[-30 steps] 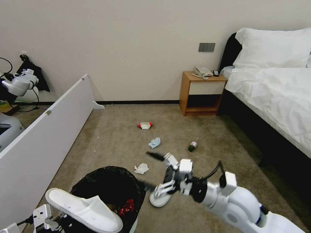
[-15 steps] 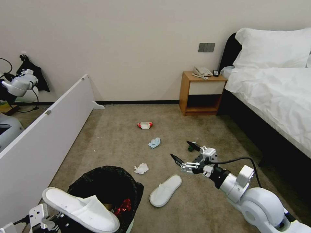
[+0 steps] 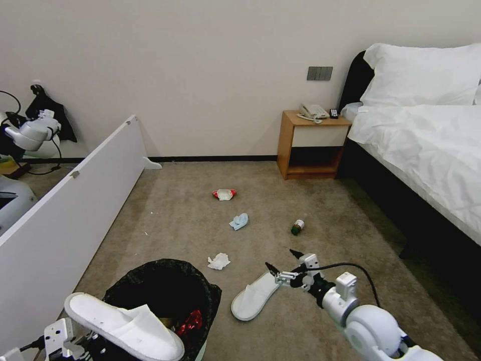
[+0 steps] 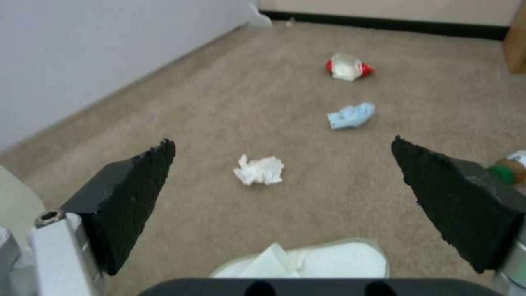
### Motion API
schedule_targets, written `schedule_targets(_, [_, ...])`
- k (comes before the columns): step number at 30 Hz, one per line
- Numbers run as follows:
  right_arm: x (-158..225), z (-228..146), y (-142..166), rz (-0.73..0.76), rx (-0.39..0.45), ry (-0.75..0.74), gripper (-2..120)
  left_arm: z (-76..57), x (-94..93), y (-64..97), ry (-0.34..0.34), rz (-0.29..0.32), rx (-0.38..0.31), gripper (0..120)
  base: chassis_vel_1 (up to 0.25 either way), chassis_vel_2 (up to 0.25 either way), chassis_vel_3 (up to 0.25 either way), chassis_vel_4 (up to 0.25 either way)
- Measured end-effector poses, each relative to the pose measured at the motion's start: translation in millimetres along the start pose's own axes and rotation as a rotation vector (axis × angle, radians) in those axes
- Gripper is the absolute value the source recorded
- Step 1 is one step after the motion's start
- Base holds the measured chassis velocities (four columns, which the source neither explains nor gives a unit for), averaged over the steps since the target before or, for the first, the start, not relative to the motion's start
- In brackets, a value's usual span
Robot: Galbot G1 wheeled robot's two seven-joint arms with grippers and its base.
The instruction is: Pick up the trash bin, then pick up the garbage from the floor and place it into the trash bin.
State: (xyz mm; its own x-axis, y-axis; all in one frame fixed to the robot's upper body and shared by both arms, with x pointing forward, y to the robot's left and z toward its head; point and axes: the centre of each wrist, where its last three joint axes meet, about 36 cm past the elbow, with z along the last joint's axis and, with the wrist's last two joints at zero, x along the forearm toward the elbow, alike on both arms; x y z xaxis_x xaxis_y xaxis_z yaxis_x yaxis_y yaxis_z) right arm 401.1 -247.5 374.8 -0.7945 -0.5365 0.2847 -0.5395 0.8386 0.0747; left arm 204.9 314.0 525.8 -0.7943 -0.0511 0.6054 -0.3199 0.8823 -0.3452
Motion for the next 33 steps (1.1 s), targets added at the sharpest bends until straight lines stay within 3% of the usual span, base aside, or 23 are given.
schedule_targets(16, [-51, 40, 32, 0.002, -0.042, 0.088, 100, 1.2, -0.7, -1.4, 0.001, 0.006, 0.005, 3, 0.000, 0.000, 0.000, 0.000])
schedule_targets(25, [-94, 53, 78, 0.027, -0.066, 0.142, 100, 1.2, -0.4, -0.9, -0.001, 0.005, 0.008, 3, 0.000, 0.000, 0.000, 0.000])
schedule_targets(33, [-108, 58, 95, 0.048, -0.093, 0.172, 100, 0.9, -0.6, -1.2, -0.003, 0.007, 0.010, 3, 0.000, 0.000, 0.000, 0.000])
